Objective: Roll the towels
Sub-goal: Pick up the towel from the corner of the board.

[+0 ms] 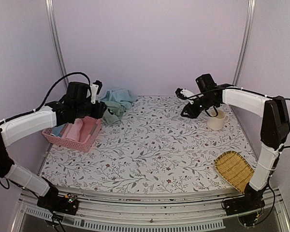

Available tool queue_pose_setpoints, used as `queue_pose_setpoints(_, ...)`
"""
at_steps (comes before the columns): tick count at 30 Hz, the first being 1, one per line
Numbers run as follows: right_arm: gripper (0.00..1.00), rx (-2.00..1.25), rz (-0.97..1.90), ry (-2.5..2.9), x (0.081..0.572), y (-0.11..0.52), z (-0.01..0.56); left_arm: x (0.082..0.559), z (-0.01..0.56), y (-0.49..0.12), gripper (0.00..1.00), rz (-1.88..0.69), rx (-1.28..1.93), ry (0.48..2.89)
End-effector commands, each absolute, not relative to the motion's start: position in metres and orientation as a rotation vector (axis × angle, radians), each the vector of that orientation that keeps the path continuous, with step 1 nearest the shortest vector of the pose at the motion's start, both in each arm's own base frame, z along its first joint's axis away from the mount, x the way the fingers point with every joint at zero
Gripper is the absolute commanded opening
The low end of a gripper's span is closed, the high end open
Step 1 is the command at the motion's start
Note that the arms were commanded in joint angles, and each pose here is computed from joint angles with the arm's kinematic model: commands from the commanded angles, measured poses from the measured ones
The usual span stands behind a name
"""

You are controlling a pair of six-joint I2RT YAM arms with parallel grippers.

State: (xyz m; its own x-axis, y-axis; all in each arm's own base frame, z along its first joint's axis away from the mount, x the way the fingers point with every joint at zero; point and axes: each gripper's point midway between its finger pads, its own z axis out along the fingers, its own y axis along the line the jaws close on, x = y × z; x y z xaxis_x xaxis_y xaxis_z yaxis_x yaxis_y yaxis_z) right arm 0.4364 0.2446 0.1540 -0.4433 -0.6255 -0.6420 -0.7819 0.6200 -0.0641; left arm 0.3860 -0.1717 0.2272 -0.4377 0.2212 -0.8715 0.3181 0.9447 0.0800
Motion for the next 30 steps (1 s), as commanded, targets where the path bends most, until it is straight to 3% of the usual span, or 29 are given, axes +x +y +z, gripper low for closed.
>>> queue_pose_setpoints(1,0.36,-1.113,0.515,2.113,0.388,0.243,0.195,0.418,0.215,-0.169,0.52,-0.092,0.207,2.176)
queue_pose_setpoints(5,0.52,-1.138,0.625,2.002,0.339,0.235,0.205,0.450,0.201,-0.167,0.52,-0.098,0.138,2.259)
queue_pose_setpoints(7,0.69,-1.134,0.695,1.960,0.317,0.228,0.205,0.463,0.199,-0.161,0.58,-0.105,0.107,2.283)
queue_pose_setpoints(8,0.82,-1.114,0.708,1.922,0.310,0.223,0.210,0.468,0.196,-0.158,0.62,-0.101,0.094,2.298)
queue_pose_setpoints(10,0.92,-1.062,0.749,1.914,0.301,0.207,0.200,0.481,0.193,-0.147,0.63,-0.106,0.066,2.311)
queue_pose_setpoints(14,0.93,-0.961,0.690,1.901,0.316,0.181,0.210,0.504,0.171,-0.130,0.62,-0.129,0.052,2.373)
queue_pose_setpoints(21,0.93,-0.961,0.676,1.902,0.318,0.179,0.209,0.538,0.113,-0.118,0.48,-0.167,0.045,2.470)
queue_pose_setpoints(30,0.91,-0.972,0.655,1.932,0.322,0.177,0.199,0.556,0.075,-0.117,0.49,-0.144,0.036,2.526)
